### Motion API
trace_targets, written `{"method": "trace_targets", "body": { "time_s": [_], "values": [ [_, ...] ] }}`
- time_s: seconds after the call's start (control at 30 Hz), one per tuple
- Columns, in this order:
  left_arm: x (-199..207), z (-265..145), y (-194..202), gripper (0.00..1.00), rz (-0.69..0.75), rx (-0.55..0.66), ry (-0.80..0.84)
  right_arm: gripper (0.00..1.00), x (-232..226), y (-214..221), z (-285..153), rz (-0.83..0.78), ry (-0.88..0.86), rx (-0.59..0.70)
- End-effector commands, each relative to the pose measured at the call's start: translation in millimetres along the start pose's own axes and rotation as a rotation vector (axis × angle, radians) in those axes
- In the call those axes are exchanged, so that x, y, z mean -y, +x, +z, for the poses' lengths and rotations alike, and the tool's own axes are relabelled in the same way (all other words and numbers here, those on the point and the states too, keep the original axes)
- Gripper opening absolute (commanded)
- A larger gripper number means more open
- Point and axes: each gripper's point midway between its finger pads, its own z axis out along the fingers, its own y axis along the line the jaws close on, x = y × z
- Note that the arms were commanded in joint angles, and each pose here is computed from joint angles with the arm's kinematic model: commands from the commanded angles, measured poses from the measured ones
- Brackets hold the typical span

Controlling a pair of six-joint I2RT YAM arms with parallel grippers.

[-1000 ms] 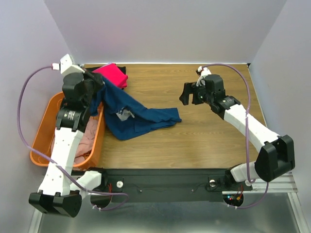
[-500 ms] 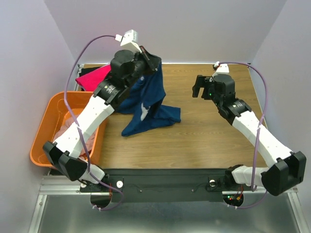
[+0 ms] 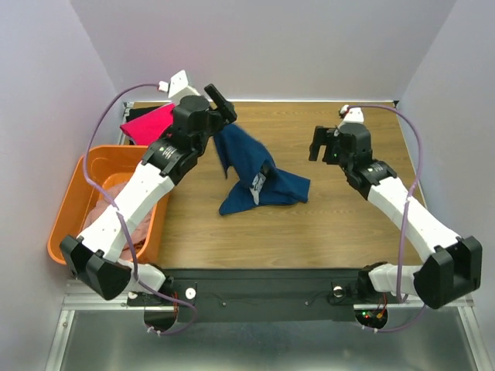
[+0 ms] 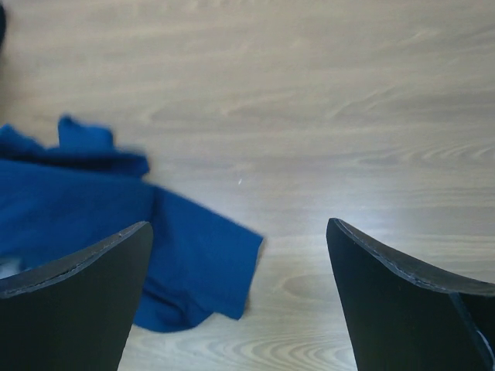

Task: Fold and stack the t-shirts
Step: Move the tshirt to the center of the board, then flatten the tshirt out

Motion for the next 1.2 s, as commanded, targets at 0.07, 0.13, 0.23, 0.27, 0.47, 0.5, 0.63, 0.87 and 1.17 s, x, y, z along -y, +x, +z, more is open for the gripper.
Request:
{"method": "trace_targets", "body": {
  "time_s": [0.07,0.13,0.23,0.27,0.47,0.5,0.63,0.87,1.17],
  "values": [
    [-79,-17,14,0.98,0.004,0.006,-0.240,0.99,-21,81,21,-0.043,-0.144,-0.236],
    [-93,-15,40,0.98,0.030,-0.063,-0.258,0.98,-20,113,24,-0.048,-0.155,-0.323],
    [-106,-12,80,0.98,0.057,-0.185,-0.249,0.96,-22,144,24,-0.040,-0.177,-0.411],
    [-107,-12,92,0.98,0.063,-0.228,-0.235,0.96,-25,152,22,-0.031,-0.201,-0.439],
    [-127,-12,144,0.99,0.124,-0.389,-0.231,0.91,-30,190,26,0.022,-0.215,-0.565],
    [-128,-12,148,0.99,0.127,-0.400,-0.231,0.90,-33,194,24,0.030,-0.234,-0.582],
    [-134,-14,157,0.99,0.135,-0.426,-0.234,0.87,-35,213,23,0.038,-0.251,-0.645],
    [-137,-18,158,0.99,0.119,-0.421,-0.244,0.63,-37,234,29,0.045,-0.259,-0.718],
    [-159,-23,155,0.99,0.188,-0.384,-0.302,0.00,-34,192,47,0.029,-0.195,-0.601]
  ]
}}
